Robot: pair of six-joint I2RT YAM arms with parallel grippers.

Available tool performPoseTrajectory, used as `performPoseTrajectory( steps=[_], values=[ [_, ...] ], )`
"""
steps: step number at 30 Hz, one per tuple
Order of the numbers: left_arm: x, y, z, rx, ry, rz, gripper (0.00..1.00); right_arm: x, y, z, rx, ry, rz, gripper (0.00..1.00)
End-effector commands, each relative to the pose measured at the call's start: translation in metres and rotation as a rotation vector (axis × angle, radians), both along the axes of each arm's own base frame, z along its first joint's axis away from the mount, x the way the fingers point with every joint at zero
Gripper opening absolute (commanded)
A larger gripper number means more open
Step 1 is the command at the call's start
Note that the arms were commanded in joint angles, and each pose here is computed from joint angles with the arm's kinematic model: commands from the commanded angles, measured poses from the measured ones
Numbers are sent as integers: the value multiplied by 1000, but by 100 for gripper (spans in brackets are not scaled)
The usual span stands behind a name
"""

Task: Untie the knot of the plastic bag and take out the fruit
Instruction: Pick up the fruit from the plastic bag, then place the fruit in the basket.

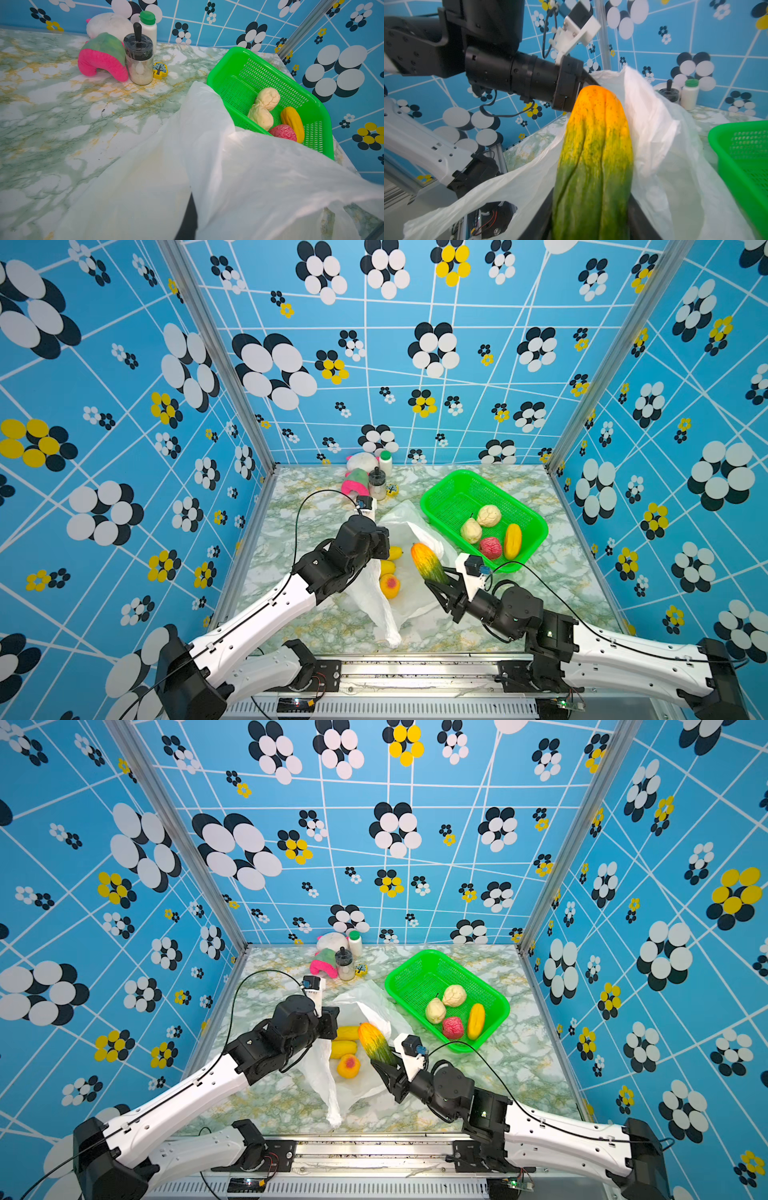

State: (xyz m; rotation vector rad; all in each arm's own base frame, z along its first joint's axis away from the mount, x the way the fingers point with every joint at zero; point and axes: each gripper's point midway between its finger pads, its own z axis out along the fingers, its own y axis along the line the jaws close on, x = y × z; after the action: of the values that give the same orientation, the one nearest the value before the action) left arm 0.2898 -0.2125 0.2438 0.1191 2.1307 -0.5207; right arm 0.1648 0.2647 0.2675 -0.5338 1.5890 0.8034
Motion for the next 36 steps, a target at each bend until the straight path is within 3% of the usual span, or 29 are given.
performPoseTrajectory(
  steps=[1,5,9,13,20,23,27,32,36],
  values=[
    [-5,0,-5,-17,27,-15,0,31,-49,-1,6,-3,-277,22],
    [-4,2,-7,10,46,-16,0,37,-74,1,22,-10,-344,22],
    [-5,-1,-9,-14,43,-29,0,49,-117,3,43,-2,-536,21],
    [-7,0,-6,-22,49,-29,0,50,-149,9,96,3,-642,25],
    [-12,0,-1,-44,32,-47,0,62,-196,-1,68,59,-890,26],
    [-13,2,-2,-39,43,-45,0,74,-206,-11,36,118,-964,27],
    [-15,2,-3,-31,42,-55,0,107,-193,-35,-38,272,-908,29],
    [-17,1,-8,-49,50,-60,0,141,-212,-77,10,525,-957,22],
    [-20,3,-8,-42,55,-65,0,156,-235,-89,-49,592,-1060,23]
  ],
)
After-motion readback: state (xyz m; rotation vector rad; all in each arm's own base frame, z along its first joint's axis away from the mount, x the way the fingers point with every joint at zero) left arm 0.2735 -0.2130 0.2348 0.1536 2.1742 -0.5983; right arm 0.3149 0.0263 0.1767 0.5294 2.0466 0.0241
